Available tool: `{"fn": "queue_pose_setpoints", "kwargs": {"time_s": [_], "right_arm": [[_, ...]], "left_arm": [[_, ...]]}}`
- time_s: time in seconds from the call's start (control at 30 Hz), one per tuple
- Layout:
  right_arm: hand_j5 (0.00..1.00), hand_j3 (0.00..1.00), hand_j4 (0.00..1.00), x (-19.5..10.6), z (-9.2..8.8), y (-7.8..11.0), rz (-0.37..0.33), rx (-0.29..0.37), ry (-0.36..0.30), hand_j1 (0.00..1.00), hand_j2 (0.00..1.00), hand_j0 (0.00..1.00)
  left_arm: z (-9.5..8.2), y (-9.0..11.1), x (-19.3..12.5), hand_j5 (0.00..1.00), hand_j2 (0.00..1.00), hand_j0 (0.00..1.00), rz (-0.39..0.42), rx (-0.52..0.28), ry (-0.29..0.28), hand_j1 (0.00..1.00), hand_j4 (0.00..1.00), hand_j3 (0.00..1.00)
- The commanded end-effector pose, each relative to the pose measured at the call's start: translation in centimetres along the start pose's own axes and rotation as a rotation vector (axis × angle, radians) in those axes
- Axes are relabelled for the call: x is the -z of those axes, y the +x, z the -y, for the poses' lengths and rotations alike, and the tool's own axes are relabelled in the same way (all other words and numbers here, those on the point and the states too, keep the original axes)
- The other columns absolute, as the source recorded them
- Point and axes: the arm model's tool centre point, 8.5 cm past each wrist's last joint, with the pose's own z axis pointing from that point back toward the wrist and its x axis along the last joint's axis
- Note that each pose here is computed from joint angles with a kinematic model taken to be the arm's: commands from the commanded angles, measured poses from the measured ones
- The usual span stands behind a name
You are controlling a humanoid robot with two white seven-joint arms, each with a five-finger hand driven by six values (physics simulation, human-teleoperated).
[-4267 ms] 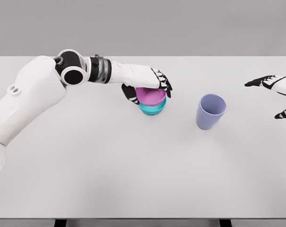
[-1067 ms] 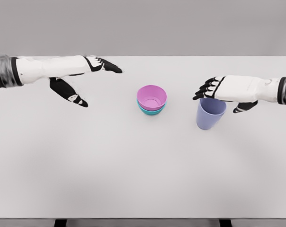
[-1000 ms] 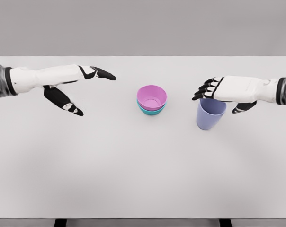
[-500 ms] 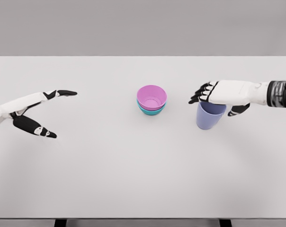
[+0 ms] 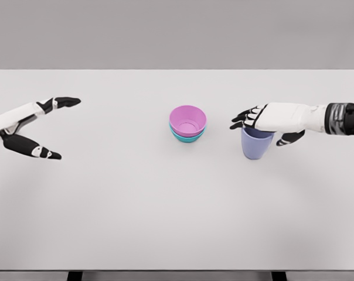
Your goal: Stacking bowl and cup with both arms
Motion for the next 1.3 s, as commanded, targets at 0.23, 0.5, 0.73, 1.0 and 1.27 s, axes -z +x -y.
{"fn": "queue_pose_setpoints", "kwargs": {"time_s": [0.23, 0.5, 0.73, 1.0, 1.27], "right_arm": [[0.58, 0.58, 0.58, -0.3, 0.6, -0.1, -0.002, -0.009, -0.008, 0.58, 0.58, 0.58], [0.58, 0.58, 0.58, -2.1, 4.0, -1.3, -0.049, -0.03, -0.114, 0.58, 0.58, 0.58], [0.58, 0.58, 0.58, -1.8, 6.4, -1.2, -0.043, -0.032, -0.214, 0.58, 0.58, 0.58], [0.59, 0.59, 0.59, 0.7, 9.8, 0.2, 0.014, -0.039, -0.323, 0.59, 0.59, 0.59], [0.58, 0.58, 0.58, 2.5, 11.8, 1.0, 0.05, -0.046, -0.367, 0.58, 0.58, 0.58]], "left_arm": [[-0.6, 0.2, -0.3, 1.0, 1.0, 1.0, 0.007, -0.001, 0.028, 1.0, 1.0, 1.0], [-0.6, 0.2, -0.3, 1.0, 1.0, 1.0, 0.007, -0.001, 0.028, 1.0, 1.0, 1.0], [-0.5, 0.2, -0.3, 1.0, 1.0, 1.0, 0.006, -0.002, 0.027, 1.0, 1.0, 1.0], [-0.5, 0.2, -0.2, 1.0, 1.0, 1.0, 0.008, -0.003, 0.027, 1.0, 1.0, 1.0], [-0.5, 0.2, -0.2, 1.0, 1.0, 1.0, 0.008, -0.003, 0.027, 1.0, 1.0, 1.0]]}}
